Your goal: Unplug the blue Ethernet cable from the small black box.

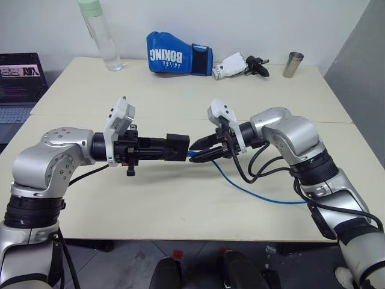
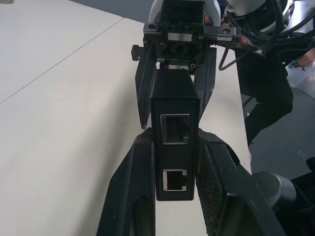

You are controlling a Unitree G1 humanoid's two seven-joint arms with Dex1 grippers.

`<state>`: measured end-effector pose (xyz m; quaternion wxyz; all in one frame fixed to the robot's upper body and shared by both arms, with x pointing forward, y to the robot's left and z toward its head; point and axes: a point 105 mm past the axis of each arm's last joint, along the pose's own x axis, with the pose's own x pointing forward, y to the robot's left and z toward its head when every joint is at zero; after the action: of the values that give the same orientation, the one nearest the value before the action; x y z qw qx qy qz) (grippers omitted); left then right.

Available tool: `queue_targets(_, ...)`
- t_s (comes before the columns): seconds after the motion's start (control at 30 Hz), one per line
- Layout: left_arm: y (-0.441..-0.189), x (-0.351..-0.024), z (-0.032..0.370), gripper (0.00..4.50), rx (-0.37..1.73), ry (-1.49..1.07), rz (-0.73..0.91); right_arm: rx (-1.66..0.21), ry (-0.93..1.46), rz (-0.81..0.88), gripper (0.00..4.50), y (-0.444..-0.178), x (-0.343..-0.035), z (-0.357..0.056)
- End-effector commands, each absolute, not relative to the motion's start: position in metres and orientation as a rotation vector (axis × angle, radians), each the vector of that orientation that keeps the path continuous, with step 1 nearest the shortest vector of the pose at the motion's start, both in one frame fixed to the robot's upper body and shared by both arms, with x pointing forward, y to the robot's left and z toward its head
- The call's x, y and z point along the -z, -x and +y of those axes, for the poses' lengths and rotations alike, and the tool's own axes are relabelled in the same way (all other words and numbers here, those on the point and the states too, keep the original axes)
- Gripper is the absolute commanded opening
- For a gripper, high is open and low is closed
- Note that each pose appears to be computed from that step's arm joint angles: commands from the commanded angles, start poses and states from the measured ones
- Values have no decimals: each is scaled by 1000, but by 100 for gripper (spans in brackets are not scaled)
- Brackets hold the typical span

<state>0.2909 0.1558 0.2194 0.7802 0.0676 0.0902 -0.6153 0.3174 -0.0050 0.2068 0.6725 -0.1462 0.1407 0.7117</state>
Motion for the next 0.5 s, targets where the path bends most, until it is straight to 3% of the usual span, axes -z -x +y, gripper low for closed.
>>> queue_targets(0.03, -289, -228, 155, 76, 1337, -196, 164, -1628, 355, 261, 192, -315, -222, -1)
queue_targets(0.1, -288, -228, 154, 76, 1339, -197, 165, -1628, 351, 263, 192, -315, -222, 0)
queue_targets(0.43, -288, -225, 153, 76, 1341, -208, 173, -1637, 342, 275, 4, -313, -222, 4)
queue_targets(0.5, -288, -225, 153, 76, 1340, -209, 173, -1636, 343, 277, 2, -313, -222, 4)
